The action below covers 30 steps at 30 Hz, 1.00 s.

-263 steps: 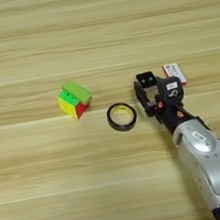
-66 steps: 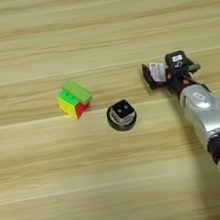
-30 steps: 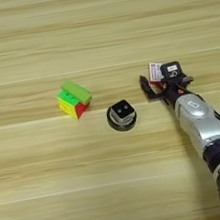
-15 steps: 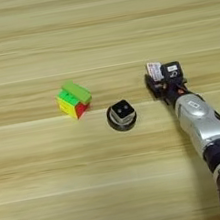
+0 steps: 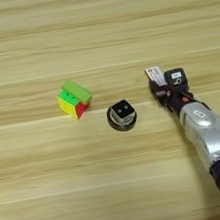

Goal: Move the objects on the table

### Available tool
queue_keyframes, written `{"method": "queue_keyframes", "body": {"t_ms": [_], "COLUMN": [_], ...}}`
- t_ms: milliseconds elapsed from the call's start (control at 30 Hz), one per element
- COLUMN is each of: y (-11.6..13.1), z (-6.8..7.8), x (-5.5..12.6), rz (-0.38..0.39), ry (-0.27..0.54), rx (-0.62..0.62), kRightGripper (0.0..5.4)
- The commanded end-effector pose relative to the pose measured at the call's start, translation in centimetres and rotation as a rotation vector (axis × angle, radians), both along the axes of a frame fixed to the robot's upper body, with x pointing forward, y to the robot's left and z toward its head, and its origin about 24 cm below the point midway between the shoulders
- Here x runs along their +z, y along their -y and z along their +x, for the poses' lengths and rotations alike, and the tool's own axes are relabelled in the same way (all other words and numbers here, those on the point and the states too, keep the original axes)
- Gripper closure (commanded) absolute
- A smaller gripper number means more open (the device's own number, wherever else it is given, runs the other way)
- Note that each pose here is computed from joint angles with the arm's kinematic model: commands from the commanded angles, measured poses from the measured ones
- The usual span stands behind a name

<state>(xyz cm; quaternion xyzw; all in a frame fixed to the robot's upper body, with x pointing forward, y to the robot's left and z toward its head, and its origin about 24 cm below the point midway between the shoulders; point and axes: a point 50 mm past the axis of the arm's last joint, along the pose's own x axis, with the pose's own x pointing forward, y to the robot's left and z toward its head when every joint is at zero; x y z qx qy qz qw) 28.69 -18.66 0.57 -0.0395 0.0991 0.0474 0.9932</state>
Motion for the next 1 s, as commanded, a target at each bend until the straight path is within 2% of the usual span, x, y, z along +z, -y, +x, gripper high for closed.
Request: {"method": "queue_keyframes", "body": {"t_ms": [33, 300, 467, 767, 800, 1000], "y": [-0.8, -2.6, -2.9, -2.4, -2.4, -2.5], "z": [-0.4, -4.1, -5.5, -5.7, -5.7, -5.7], "x": [2.9, 2.5, 2.5, 2.6, 2.6, 2.5], "rz": [0.007, 0.065, 0.074, 0.071, 0.071, 0.068], "ry": [0.108, 0.058, 0.038, 0.030, 0.029, 0.028], "rx": [0.034, 0.075, 0.075, 0.057, 0.057, 0.062], "kRightGripper": [3.32, 3.32, 3.32, 3.32, 2.96, 2.25]}}
